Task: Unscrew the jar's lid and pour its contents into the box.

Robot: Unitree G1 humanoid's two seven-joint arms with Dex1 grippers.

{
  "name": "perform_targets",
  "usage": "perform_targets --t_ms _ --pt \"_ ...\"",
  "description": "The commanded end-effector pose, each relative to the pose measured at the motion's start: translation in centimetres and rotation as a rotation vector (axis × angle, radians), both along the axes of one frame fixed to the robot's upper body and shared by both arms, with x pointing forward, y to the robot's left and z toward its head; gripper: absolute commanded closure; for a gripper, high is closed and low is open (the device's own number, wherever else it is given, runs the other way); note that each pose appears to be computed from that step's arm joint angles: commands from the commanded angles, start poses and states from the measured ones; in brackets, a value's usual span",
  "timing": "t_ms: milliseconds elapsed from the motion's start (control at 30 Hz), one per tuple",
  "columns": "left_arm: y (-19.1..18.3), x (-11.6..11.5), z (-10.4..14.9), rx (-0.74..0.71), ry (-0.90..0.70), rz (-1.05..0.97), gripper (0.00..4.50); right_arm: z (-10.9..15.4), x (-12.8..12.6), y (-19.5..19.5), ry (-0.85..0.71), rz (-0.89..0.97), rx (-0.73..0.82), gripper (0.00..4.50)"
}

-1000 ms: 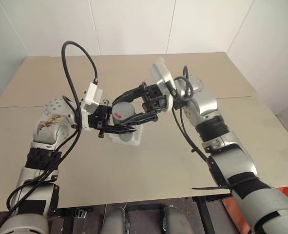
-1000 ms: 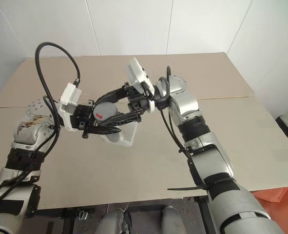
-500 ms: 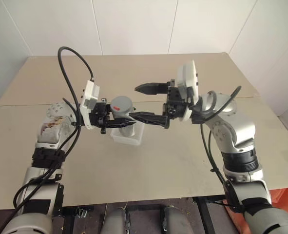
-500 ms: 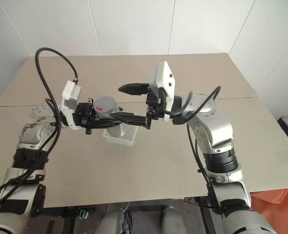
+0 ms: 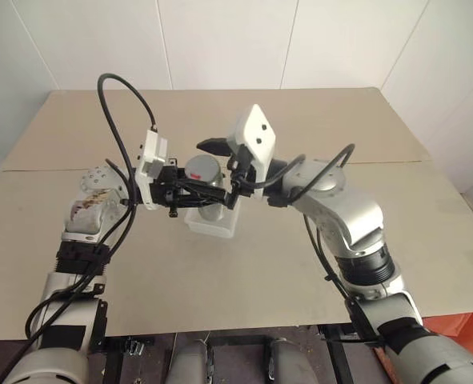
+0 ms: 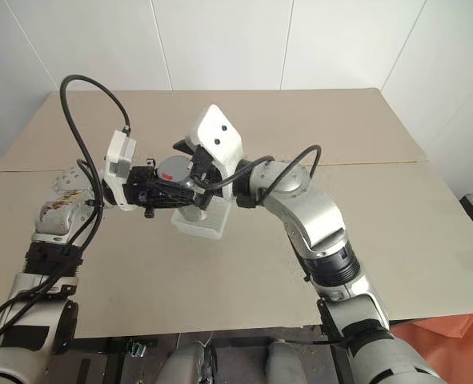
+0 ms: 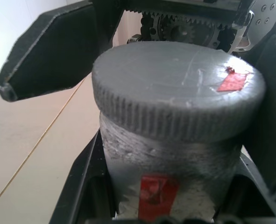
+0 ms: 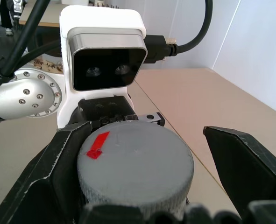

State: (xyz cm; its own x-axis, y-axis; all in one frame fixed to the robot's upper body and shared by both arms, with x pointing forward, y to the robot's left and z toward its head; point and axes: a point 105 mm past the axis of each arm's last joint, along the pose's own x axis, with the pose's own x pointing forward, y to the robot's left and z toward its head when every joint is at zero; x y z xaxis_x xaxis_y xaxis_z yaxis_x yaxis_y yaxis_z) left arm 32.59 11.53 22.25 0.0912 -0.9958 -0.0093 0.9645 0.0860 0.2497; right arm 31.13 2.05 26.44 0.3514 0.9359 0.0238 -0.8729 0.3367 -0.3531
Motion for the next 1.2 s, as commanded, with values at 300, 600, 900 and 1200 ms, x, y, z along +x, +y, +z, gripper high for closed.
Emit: perform_targets --t_ms 300,600,900,1200 --pt "1.9 -0.8 1.0 0.024 -0.053 0.022 2.54 2.2 3.3 -8.6 -0.076 -0.247 0.046 0.10" --pt "1.8 -0.5 0.7 0.023 -0.048 0.032 2.54 1.8 1.6 -9.9 -0.078 -0.208 0.022 0.10" --pt "0.2 0.1 0.5 0.010 -0.053 0.016 2.54 2.0 -2.9 -2.5 -0.099 0.061 0.021 0.10" --pt "0.2 0.2 0.4 0.018 -0.060 0.017 2.54 1.6 -0.3 0.4 -0.107 -0.043 0.001 0.10"
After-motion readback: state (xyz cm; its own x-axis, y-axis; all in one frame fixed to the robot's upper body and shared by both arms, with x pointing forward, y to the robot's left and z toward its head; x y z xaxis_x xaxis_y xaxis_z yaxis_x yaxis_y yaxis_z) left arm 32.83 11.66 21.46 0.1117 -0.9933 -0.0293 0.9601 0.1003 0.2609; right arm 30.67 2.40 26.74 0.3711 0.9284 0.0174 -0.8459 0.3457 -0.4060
